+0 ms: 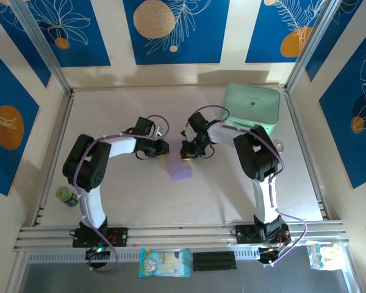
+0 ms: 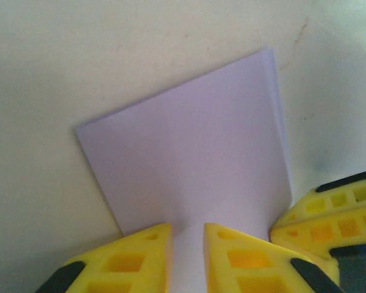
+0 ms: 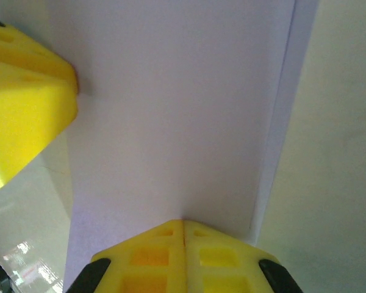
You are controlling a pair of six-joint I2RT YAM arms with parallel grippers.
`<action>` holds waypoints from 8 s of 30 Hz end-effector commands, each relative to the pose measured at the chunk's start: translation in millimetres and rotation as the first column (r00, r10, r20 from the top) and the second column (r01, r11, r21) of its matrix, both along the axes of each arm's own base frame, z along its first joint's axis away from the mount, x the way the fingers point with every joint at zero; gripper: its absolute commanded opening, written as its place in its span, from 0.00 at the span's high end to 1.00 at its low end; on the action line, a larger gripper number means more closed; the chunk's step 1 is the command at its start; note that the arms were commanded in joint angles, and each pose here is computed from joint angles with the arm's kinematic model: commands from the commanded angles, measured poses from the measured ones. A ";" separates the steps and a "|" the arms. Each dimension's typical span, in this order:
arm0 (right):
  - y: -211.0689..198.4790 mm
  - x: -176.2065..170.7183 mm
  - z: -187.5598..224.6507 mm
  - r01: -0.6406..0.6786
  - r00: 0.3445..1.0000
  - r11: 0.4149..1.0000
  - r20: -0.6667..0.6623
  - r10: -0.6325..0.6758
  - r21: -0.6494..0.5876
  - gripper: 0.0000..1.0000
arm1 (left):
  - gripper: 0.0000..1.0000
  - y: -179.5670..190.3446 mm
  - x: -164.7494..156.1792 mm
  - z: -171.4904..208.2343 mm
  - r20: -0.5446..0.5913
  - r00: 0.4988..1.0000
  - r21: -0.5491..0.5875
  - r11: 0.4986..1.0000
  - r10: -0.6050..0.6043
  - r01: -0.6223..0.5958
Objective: Fold a paper plane with a square sheet of paper (pick it up from the middle)
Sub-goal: First fold the square sheet of paper in half at the center of the table.
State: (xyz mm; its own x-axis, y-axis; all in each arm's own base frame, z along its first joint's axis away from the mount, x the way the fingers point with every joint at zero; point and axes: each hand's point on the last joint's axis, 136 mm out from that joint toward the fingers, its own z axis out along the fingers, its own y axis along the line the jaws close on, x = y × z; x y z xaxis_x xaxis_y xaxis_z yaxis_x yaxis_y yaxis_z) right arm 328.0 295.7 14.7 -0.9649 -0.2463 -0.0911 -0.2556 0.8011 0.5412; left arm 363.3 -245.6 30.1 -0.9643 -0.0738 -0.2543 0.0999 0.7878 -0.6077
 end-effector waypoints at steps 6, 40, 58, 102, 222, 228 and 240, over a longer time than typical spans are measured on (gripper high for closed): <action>-29.2 -31.3 -45.9 0.123 0.981 0.979 -0.127 -0.144 -0.162 0.95 | 0.74 -21.8 -32.9 36.2 -0.007 0.995 -0.139 0.986 0.096 -0.096; -48.4 -35.2 -68.0 0.182 0.959 0.952 -0.172 -0.227 -0.245 0.96 | 0.83 -28.8 -71.9 27.4 -0.080 0.997 -0.119 0.993 0.009 -0.019; -55.2 -36.4 -75.9 0.192 0.953 0.945 -0.181 -0.244 -0.264 0.97 | 0.84 14.2 -137.3 -39.5 -0.269 0.963 0.134 0.990 -0.007 0.045; -66.3 -33.7 -85.5 0.222 0.940 0.929 -0.189 -0.285 -0.295 0.98 | 0.82 -19.6 -77.5 37.4 -0.001 1.000 0.045 0.999 -0.003 0.003; 11.3 34.6 20.9 0.322 0.940 0.942 -0.146 -0.307 0.095 0.90 | 0.85 -17.8 -120.0 43.4 -0.034 0.996 0.091 0.993 -0.077 0.079; 0.9 31.0 55.7 0.352 0.935 0.926 -0.098 -0.340 0.141 0.77 | 0.83 -11.8 -73.2 54.1 0.022 1.000 0.089 0.996 0.022 -0.024; -48.7 -1.9 41.6 0.479 0.873 0.872 -0.154 -0.463 0.095 0.60 | 0.85 -19.0 -28.2 24.2 -0.019 0.995 0.063 0.994 0.094 -0.093</action>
